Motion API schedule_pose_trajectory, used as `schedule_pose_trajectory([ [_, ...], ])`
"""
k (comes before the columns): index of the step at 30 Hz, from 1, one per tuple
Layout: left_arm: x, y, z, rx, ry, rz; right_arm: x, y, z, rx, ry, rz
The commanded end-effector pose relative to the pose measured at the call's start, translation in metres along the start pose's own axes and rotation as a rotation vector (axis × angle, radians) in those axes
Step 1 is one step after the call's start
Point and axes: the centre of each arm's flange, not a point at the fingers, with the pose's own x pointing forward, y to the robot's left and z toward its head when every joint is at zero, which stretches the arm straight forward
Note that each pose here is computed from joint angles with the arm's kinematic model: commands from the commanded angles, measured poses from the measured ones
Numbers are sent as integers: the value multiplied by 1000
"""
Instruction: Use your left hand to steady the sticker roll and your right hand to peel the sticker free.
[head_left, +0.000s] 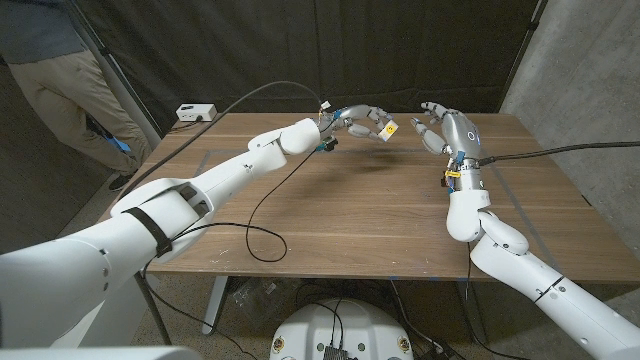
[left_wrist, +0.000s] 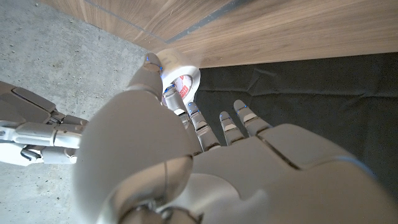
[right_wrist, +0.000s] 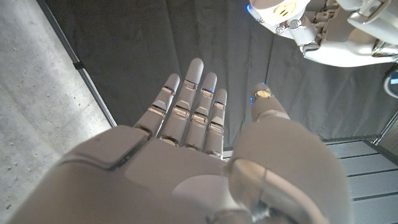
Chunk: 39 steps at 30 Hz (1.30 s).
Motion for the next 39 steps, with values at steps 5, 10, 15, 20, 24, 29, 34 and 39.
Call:
schedule_pose_trajectory([
  [5,2,0,16,57,-47,23,1,4,14,-100,-23,1],
  [10,2,0,16,60,-49,24,1,6,16,-117,-28,-5],
  [15,1,1,19,68,-60,24,0,8,17,-126,-18,-23],
  [20,1,1,23,82,-74,22,0,9,18,-131,-21,-22],
  [24,3,0,23,82,-78,19,1,10,20,-136,-23,-25],
  [29,3,-1,26,85,-88,17,0,12,21,-151,-13,-37],
  [34,4,-1,29,102,-99,21,1,12,22,-153,-17,-44],
  [39,3,-2,32,111,-107,22,2,14,23,-159,-25,-36],
])
